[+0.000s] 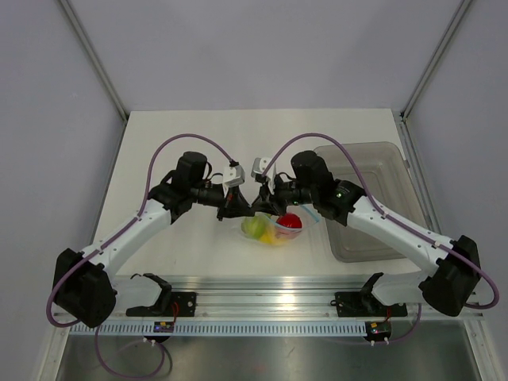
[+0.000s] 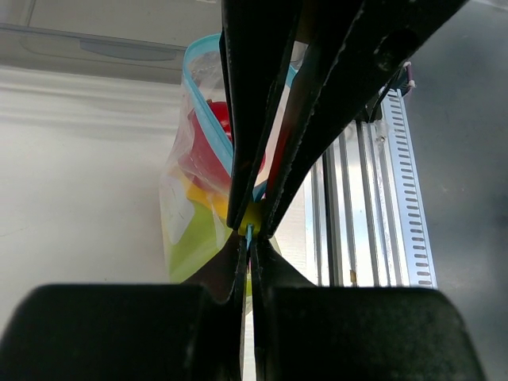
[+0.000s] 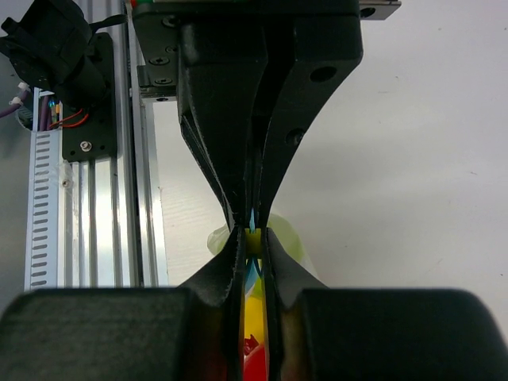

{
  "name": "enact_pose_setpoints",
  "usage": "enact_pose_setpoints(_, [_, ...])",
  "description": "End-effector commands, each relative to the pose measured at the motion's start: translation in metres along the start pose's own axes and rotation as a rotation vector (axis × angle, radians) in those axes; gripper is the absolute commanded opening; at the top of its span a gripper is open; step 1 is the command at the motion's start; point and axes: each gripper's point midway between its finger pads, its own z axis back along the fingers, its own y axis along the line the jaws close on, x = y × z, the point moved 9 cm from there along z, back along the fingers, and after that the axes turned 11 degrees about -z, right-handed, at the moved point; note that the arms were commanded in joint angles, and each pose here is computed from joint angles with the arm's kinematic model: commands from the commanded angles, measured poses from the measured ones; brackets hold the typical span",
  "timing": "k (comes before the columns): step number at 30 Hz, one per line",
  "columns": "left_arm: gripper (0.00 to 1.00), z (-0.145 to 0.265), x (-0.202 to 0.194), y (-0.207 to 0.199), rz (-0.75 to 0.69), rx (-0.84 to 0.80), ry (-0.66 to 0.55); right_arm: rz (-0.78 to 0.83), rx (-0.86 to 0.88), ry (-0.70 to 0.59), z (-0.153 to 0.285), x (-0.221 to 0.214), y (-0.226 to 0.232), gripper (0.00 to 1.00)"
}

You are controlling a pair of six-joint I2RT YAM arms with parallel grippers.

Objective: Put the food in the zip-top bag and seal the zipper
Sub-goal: Zip the zipper food storage bag at the center of the board.

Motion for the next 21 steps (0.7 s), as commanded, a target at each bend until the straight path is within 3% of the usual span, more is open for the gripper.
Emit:
enact_pose_setpoints(1, [0.00, 0.011, 0.020, 0.000, -0.103, 0.008, -0.055, 0.046, -0.035, -0.061, 0.010, 0.009, 0.005, 0.00])
enact_pose_setpoints(15, [0.00, 0.044, 0.025, 0.016, -0.094, 0.178, -0.082, 0.041, -0.130, -0.048, 0.035, -0.012, 0.013, 0.00])
enact_pose_setpoints(21, [0.00, 0.067, 0.028, 0.042, -0.015, 0.505, -0.108, 0.009, -0.169, -0.050, 0.043, -0.023, 0.016, 0.00])
